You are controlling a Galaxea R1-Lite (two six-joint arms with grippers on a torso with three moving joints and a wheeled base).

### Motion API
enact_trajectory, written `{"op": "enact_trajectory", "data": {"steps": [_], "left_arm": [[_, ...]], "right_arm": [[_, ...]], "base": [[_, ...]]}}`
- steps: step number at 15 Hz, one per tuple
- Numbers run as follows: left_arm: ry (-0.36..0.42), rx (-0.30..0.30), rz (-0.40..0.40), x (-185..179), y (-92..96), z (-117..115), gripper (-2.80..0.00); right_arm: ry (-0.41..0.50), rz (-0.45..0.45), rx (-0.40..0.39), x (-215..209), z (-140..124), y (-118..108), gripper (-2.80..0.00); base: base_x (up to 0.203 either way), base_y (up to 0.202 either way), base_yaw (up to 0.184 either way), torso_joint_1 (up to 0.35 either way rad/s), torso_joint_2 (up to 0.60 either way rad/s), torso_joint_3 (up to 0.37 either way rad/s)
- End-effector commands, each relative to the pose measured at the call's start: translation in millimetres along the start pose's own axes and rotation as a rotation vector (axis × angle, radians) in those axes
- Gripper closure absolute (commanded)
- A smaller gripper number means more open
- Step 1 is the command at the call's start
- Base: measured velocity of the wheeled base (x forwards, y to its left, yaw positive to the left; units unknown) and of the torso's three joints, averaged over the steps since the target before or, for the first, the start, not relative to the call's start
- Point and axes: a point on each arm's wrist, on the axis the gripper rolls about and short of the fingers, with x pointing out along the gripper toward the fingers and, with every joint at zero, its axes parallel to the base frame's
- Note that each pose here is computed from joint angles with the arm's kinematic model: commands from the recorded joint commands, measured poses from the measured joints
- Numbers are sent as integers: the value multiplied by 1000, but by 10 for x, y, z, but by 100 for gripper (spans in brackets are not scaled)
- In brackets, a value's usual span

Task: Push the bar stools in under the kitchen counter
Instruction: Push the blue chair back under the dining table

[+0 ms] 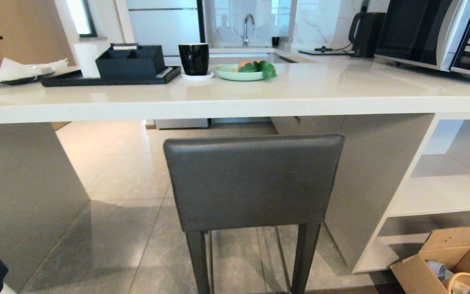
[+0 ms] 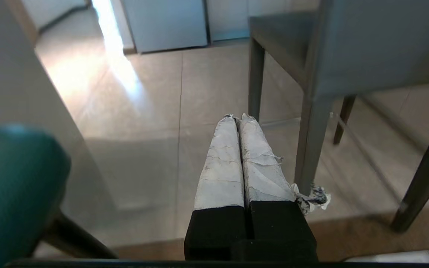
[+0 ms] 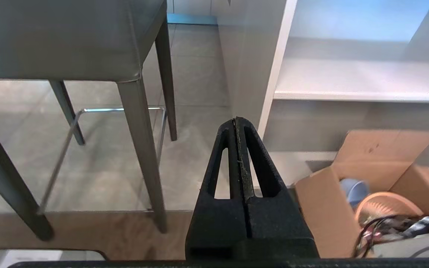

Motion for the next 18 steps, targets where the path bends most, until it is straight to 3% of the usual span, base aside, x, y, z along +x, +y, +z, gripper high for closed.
{"op": "enact_trajectory", "data": {"steps": [1,3,5,7,9,12,14,16,18], "left_arm": [[9,-78,38,6,8,-14,0],[13,-88,44,6,9,-17,0],[11,-4,21,4,4,-10,0],[11,7,-3,5,-1,-9,0],[61,58,35,20,3,-100,0],[58,-17,50,16,6,-91,0],[58,-27,57,16,8,-94,0],[60,-25,60,16,7,-96,0],[55,-79,78,16,12,-90,0]], "right_arm": [[7,0,5,6,-19,1,0],[7,-12,32,6,-18,-2,0],[3,-20,63,6,-15,-4,0],[2,-6,24,6,-15,0,0],[3,8,4,6,-16,3,0],[2,-3,30,6,-15,0,0],[3,-8,33,6,-15,-1,0],[3,-25,87,7,-13,-5,0],[3,-24,88,7,-13,-5,0]], "base": [[0,0,0,0,0,0],[0,0,0,0,0,0],[0,0,0,0,0,0],[0,0,0,0,0,0],[0,0,0,0,0,0],[0,0,0,0,0,0],[0,0,0,0,0,0],[0,0,0,0,0,0],[0,0,0,0,0,0]]}}
